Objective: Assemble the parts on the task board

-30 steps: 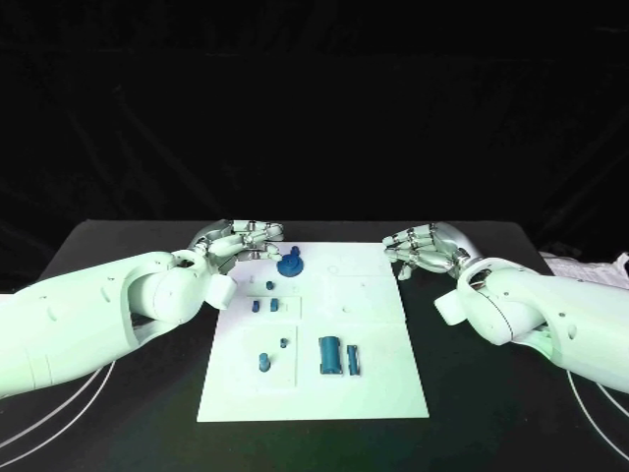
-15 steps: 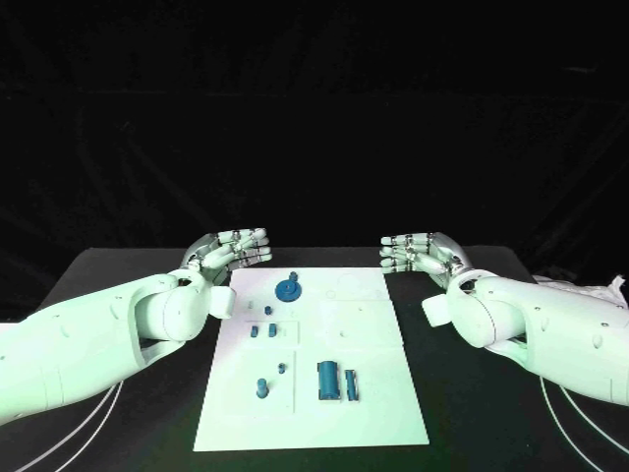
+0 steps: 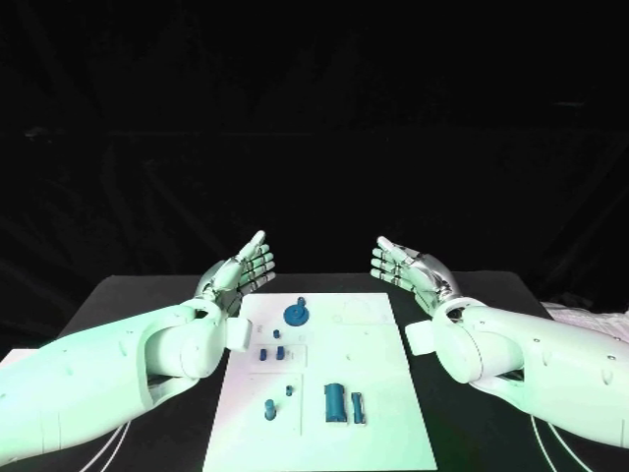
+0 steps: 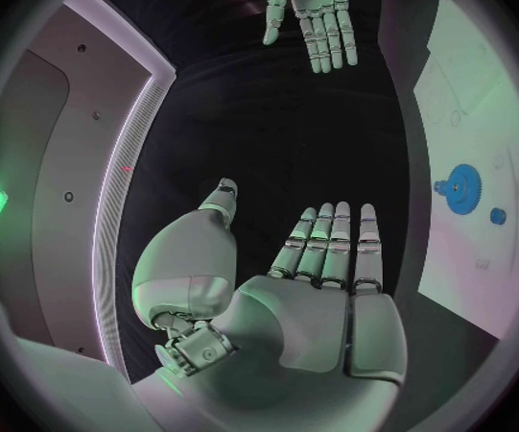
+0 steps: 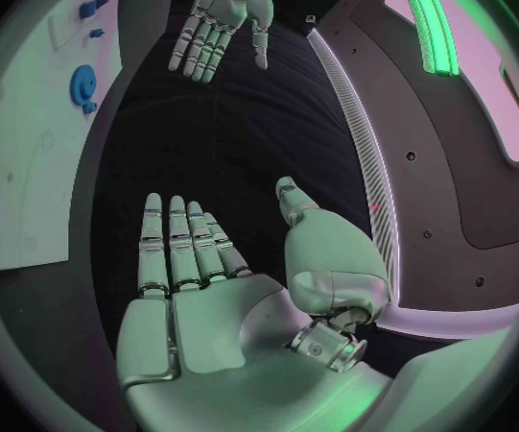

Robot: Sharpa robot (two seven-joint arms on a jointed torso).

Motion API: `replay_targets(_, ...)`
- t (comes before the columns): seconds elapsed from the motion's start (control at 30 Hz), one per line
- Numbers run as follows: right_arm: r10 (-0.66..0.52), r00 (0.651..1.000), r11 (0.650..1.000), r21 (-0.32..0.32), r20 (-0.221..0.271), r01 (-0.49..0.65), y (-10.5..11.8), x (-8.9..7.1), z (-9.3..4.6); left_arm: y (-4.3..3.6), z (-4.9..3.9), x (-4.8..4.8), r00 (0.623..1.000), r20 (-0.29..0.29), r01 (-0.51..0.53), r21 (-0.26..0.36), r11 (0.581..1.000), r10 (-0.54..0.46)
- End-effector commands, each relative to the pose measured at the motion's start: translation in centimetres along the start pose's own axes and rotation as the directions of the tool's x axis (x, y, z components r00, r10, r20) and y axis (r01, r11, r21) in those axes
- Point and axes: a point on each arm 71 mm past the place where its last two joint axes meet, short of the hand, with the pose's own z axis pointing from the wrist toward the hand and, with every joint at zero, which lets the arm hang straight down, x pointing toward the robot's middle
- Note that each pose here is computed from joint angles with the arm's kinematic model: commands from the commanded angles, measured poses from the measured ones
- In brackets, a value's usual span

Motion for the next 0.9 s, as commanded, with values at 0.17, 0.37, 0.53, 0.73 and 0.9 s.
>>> replay_targets(0.17,0.046,0.983,0.999,-0.028,0.177,-0.042,0.6,0.9,-1.6,-0.14,-1.84,1.25,0.980,0.157,-0.137,0.104,0.985,0.120)
replay_targets(0.37,0.051,0.981,0.999,-0.027,0.187,-0.047,0.7,1.2,-1.9,-0.10,-2.47,1.80,0.974,0.180,-0.158,0.117,0.980,0.135)
replay_targets(0.53,0.051,0.981,0.999,-0.027,0.187,-0.047,0.7,1.2,-1.9,-0.10,-2.48,1.82,0.974,0.181,-0.158,0.118,0.980,0.136)
replay_targets(0.73,0.051,0.981,0.999,-0.027,0.187,-0.047,0.7,1.2,-1.9,-0.10,-2.48,1.82,0.974,0.181,-0.158,0.118,0.980,0.136)
replay_targets(0.9,0.051,0.981,0.999,-0.027,0.187,-0.047,0.7,1.2,-1.9,-0.10,-2.48,1.82,0.974,0.181,-0.158,0.118,0.980,0.136)
